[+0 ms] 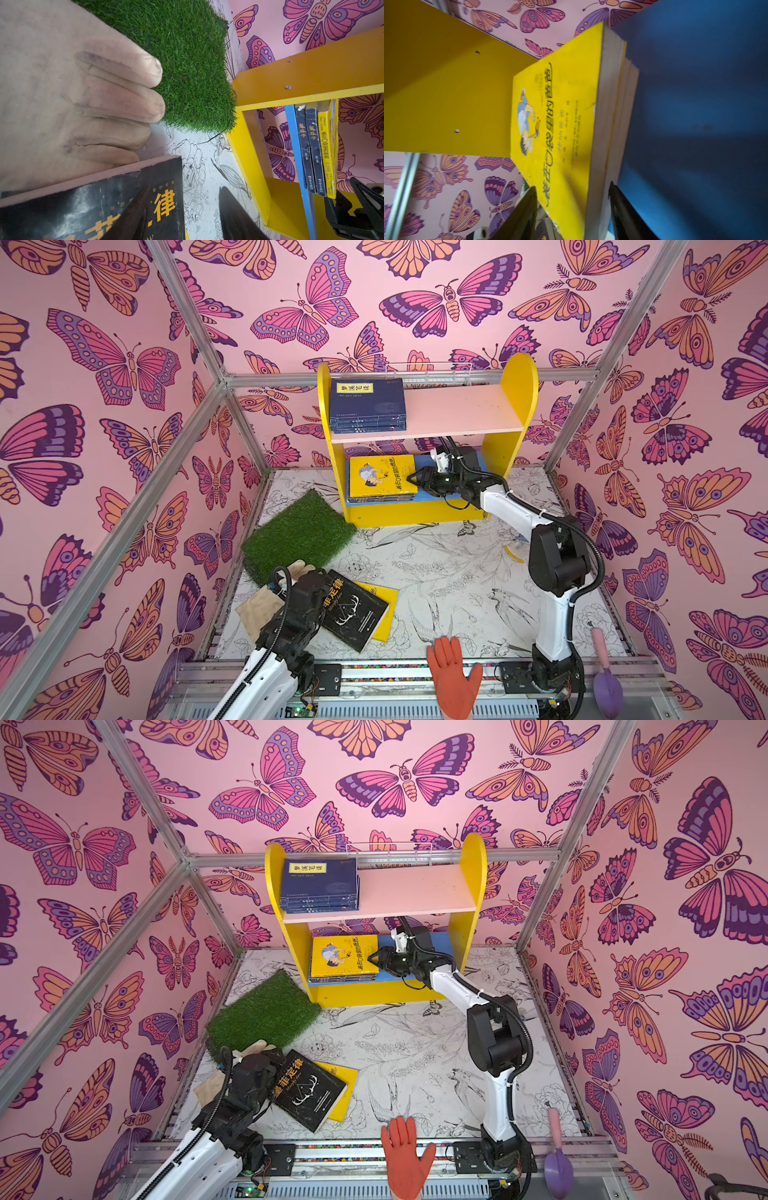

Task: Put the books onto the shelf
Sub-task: 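Push the yellow book onto the purple books with the right gripper, then open the right gripper and move both grippers to the black Murphy's law book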

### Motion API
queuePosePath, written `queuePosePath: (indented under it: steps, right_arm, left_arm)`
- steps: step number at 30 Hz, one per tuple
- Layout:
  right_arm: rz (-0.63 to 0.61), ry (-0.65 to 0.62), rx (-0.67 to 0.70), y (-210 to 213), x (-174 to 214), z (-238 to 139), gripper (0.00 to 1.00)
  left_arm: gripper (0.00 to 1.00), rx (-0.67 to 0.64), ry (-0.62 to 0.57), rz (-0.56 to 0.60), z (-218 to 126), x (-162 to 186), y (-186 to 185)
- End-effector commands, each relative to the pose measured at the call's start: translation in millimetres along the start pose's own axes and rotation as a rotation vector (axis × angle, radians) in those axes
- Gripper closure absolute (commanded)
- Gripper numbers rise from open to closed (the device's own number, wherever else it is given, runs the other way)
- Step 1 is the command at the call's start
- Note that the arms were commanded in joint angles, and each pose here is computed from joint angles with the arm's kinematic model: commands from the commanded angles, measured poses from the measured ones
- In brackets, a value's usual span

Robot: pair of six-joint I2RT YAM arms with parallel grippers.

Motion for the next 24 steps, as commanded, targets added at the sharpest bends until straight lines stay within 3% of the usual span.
queuePosePath:
  steps: [1, 12, 24]
  right_arm:
    - [-0.132, 0.029, 0.11, 13.8, -2.3, -8.4, 0.44]
    - [-0.254, 0.017, 0.212, 24.6, 3.2, 2.2, 0.48]
    - [-0.371, 0.013, 0.161, 56.8, 9.9, 11.5, 0.44]
  left_arm:
    - [0.45, 0.021, 0.006, 0.003, -2.3, -0.3, -8.9]
    - [0.45, 0.017, 0.021, -0.003, -0.8, 1.9, -5.7]
    - [0.46, 0.002, 0.017, 0.031, -0.5, 1.7, -5.1]
Point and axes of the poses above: each gripper's point midway between its finger pads, its own z axis out along the fingers, its own y axis along the line the jaws close on, x = y × z, the point moved 6 cm from there along -z, back along the fingers, and after that the axes turned 14 degrees about -z, right-handed, at the moved point
